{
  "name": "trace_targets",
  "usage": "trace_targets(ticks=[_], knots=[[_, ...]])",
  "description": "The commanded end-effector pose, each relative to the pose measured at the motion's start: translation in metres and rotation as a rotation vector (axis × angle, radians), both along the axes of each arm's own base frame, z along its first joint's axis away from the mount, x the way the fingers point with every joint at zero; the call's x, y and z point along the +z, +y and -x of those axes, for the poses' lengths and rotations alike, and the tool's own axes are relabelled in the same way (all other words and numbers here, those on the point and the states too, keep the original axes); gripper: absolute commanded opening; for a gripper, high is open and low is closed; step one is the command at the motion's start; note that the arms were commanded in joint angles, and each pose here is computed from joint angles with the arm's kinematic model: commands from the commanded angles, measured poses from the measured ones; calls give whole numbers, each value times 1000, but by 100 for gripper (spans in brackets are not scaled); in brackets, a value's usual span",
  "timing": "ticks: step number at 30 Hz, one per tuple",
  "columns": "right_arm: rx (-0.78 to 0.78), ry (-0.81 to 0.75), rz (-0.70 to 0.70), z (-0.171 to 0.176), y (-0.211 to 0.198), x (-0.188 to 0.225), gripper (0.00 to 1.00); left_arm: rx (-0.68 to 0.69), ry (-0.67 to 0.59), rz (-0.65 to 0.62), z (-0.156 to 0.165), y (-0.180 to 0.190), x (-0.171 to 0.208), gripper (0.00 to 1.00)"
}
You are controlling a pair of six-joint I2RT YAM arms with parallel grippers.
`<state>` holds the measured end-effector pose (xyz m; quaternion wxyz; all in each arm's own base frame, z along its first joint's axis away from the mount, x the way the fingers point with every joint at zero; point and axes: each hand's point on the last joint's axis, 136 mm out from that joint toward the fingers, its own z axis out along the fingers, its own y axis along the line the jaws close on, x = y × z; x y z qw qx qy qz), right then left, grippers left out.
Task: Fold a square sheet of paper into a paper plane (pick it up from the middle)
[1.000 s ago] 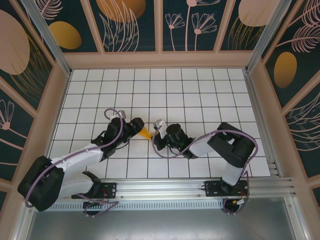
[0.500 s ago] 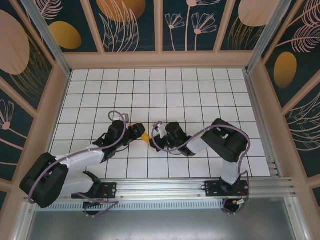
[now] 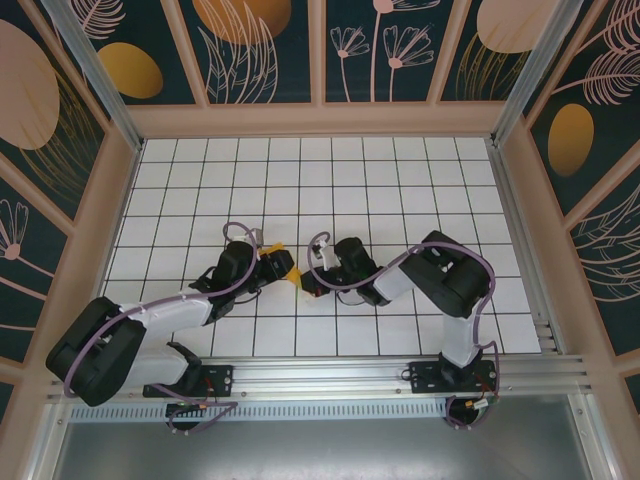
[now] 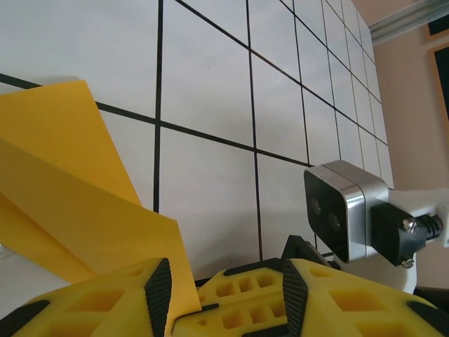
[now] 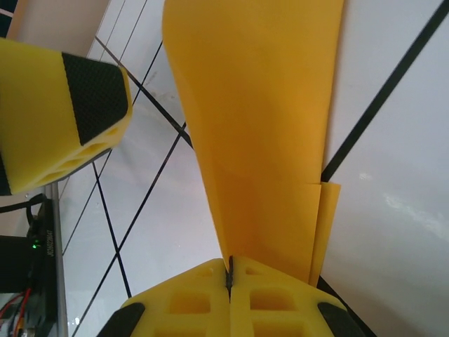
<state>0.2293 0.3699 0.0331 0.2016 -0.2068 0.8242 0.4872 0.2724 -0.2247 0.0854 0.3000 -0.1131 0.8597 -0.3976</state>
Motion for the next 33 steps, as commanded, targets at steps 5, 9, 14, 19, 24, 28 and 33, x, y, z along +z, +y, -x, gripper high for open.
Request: trace_targets(ticks=[5, 9, 14, 19, 24, 28, 33], knots=[[26, 81, -52, -3, 7, 8, 0, -39, -15, -2, 0, -4, -5, 46], [29, 100, -47, -4, 9, 8, 0, -34, 19, 0, -1, -7, -11, 42], [36, 125, -35, -3, 9, 2, 0, -55, 16, 27, -5, -15, -7, 39], [34, 146, -18, -4, 9, -4, 0, -59, 1, 38, -7, -17, -3, 38], [32, 157, -14, -6, 8, -5, 0, -46, 13, 19, -9, -15, -11, 38], [31, 163, -14, -6, 8, -5, 0, -28, 23, 4, -11, -13, -16, 37], [30, 169, -8, -7, 7, -7, 0, -10, 28, -18, -15, -11, -22, 36]])
